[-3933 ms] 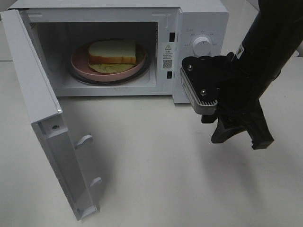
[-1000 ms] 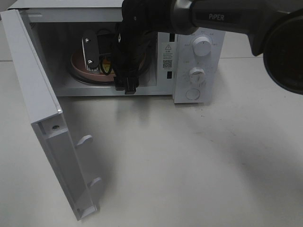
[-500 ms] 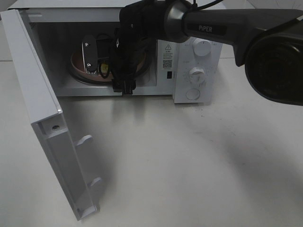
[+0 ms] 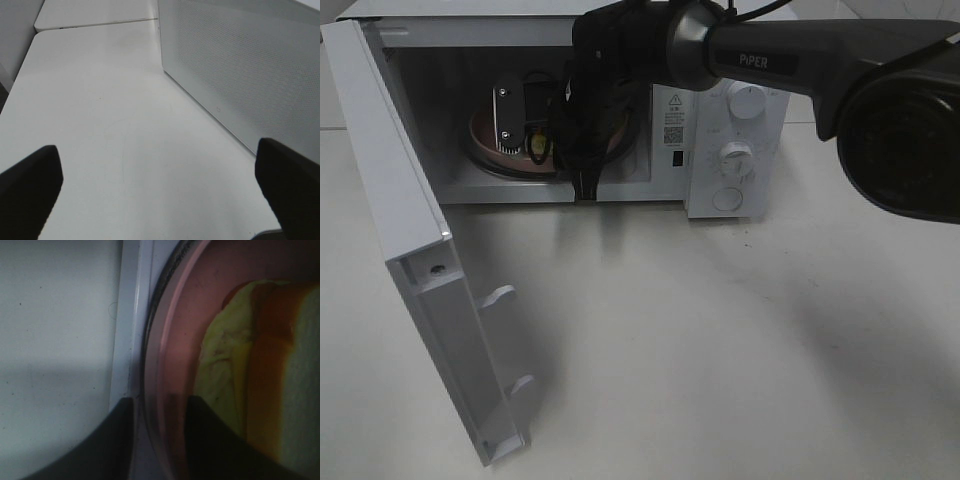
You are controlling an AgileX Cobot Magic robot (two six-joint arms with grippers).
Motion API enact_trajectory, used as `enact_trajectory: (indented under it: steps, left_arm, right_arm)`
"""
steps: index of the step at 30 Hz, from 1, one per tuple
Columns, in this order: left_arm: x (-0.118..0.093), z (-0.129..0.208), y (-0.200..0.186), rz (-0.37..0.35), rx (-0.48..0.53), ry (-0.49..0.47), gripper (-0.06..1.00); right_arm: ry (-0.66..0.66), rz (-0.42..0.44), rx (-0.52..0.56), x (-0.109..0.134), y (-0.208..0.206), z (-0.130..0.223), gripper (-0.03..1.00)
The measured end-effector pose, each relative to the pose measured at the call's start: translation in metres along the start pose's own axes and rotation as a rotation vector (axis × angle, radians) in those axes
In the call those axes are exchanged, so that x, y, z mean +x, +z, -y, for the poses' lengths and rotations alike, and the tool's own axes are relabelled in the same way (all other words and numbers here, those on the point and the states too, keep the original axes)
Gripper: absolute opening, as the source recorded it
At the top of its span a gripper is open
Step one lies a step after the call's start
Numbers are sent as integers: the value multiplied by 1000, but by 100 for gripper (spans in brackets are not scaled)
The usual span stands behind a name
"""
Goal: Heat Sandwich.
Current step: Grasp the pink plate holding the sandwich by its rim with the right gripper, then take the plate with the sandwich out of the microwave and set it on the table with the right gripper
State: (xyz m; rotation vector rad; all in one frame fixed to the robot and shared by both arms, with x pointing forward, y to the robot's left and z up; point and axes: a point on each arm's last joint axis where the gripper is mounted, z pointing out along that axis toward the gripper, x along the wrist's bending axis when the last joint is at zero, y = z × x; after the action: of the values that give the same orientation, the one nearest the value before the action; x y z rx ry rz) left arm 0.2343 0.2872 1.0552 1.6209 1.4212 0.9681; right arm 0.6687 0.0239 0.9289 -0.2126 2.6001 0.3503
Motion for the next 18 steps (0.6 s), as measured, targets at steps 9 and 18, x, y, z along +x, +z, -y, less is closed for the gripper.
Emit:
enact_trajectory:
  steps: [9, 18]
  left_arm:
    - [0, 0, 0, 0, 0, 0, 99]
    - [0, 0, 0, 0, 0, 0, 99]
  right_arm:
    - [51, -14, 2, 2, 1, 0, 5]
    - [52, -17, 4, 2, 2, 1, 4]
